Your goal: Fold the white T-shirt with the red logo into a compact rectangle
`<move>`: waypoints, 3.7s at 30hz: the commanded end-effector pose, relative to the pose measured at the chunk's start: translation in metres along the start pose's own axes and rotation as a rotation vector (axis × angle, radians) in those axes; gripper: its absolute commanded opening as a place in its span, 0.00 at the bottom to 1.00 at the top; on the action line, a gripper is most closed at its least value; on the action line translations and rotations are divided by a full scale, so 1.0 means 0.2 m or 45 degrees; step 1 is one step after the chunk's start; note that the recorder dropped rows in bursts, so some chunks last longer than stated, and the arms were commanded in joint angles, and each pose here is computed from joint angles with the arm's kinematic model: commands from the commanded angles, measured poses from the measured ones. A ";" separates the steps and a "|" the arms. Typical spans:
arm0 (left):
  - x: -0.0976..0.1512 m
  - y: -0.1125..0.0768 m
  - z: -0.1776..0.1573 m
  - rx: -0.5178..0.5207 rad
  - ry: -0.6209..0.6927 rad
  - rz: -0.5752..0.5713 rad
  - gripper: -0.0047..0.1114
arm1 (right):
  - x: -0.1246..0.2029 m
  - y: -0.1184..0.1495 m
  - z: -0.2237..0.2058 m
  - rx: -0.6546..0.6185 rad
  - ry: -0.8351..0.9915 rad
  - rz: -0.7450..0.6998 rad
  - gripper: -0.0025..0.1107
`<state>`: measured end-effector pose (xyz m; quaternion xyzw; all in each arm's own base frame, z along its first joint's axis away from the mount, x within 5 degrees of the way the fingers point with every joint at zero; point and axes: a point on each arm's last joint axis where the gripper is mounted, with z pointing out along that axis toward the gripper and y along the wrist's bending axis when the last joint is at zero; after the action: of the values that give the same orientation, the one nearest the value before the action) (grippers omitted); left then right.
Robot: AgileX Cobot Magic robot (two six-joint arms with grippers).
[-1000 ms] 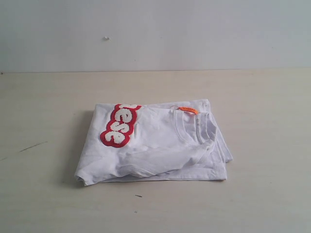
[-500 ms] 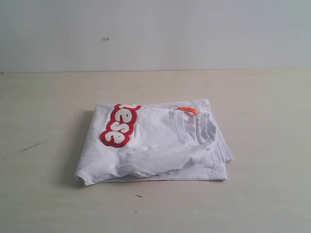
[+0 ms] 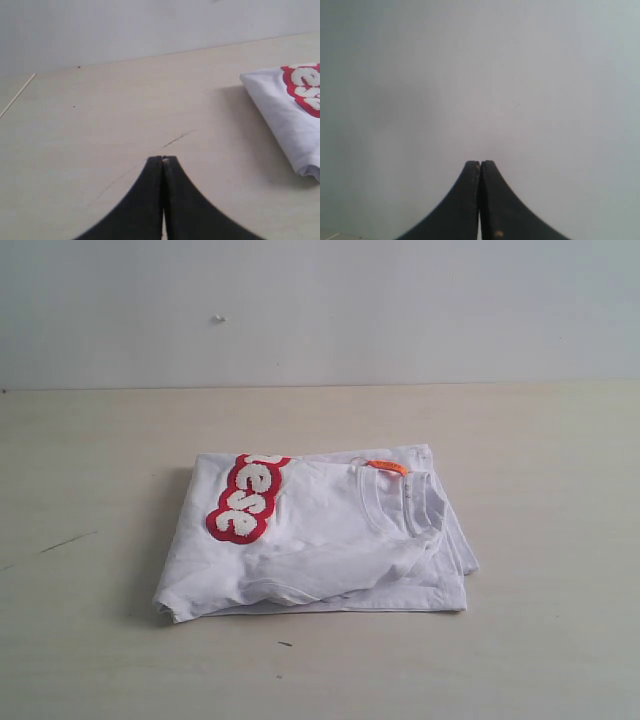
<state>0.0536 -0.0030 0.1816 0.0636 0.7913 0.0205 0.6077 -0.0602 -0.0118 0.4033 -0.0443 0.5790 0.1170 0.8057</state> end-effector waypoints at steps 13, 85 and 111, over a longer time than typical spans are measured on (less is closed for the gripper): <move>0.00 0.00 0.00 0.001 -0.012 -0.009 0.04 | 0.01 0.00 0.01 0.000 0.013 -0.001 0.02; 0.00 0.00 0.00 0.001 -0.013 -0.009 0.04 | 1.18 -0.20 0.19 0.505 0.614 -0.214 0.02; 0.00 0.00 0.00 0.001 -0.011 -0.009 0.04 | 1.21 -0.19 0.17 0.519 0.716 -0.131 0.02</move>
<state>0.0536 -0.0031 0.1814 0.0649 0.7918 0.0209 0.6070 0.0530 -0.0088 0.1838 0.0548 0.7886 -0.0586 0.6096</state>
